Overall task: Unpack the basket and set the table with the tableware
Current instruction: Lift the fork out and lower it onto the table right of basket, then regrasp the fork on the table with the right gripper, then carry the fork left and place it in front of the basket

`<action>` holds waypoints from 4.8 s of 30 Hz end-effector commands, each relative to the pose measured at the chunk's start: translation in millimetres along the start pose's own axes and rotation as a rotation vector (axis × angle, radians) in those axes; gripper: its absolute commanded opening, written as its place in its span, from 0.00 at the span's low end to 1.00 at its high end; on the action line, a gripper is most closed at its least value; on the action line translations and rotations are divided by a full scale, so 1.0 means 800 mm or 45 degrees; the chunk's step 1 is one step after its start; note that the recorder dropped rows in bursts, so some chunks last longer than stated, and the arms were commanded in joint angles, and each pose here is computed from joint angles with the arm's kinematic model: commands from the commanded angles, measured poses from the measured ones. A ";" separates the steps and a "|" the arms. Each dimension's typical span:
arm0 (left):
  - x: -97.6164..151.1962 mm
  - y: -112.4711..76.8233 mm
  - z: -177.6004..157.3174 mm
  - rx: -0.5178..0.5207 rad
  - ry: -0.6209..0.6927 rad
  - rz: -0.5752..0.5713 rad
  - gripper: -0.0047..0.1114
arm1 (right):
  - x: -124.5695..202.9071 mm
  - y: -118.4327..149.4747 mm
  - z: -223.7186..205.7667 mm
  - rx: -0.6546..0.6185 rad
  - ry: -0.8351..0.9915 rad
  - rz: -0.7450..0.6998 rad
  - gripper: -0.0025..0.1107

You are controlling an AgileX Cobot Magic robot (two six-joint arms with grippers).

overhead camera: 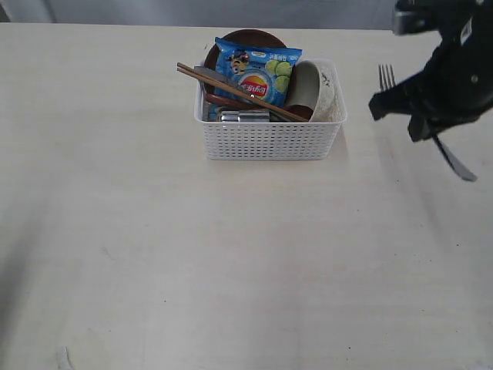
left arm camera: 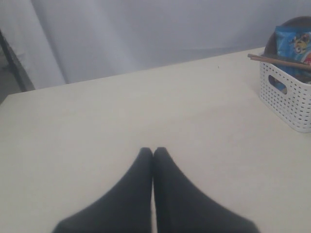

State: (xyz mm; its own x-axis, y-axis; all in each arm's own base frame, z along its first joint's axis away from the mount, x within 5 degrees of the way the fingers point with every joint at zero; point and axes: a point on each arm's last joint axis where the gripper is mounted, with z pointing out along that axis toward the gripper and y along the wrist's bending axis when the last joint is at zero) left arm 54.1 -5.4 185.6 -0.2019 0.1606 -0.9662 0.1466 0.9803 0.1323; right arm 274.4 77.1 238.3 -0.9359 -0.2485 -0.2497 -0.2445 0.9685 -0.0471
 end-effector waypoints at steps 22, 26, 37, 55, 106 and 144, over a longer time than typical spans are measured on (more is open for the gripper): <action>-0.001 0.000 0.000 -0.009 -0.015 -0.001 0.04 | -0.005 0.007 0.133 -0.025 0.189 -0.012 0.42; -0.001 0.000 0.000 -0.009 -0.015 -0.001 0.04 | -0.028 0.006 0.085 -0.041 0.059 -0.043 0.42; -0.001 0.000 0.000 -0.009 -0.015 -0.001 0.04 | -0.077 0.042 -0.029 -0.397 -0.369 -0.101 0.42; -0.001 0.000 0.000 -0.009 -0.015 -0.001 0.04 | -0.041 0.028 0.005 0.045 0.095 -0.081 0.39; -0.001 0.000 0.000 -0.009 -0.015 -0.001 0.04 | 0.067 0.113 0.019 -0.544 0.018 0.032 0.02; -0.001 0.000 0.000 -0.009 -0.015 -0.001 0.04 | 0.008 0.312 0.133 -0.721 0.136 0.176 0.44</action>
State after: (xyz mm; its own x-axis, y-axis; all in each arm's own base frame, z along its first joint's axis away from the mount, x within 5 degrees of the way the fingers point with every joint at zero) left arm 54.1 -5.4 185.6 -0.2019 0.1606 -0.9662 0.1466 0.9803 0.1323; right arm 234.2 318.3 114.5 -0.9865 -0.1315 -0.0973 -0.1627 0.8496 0.5017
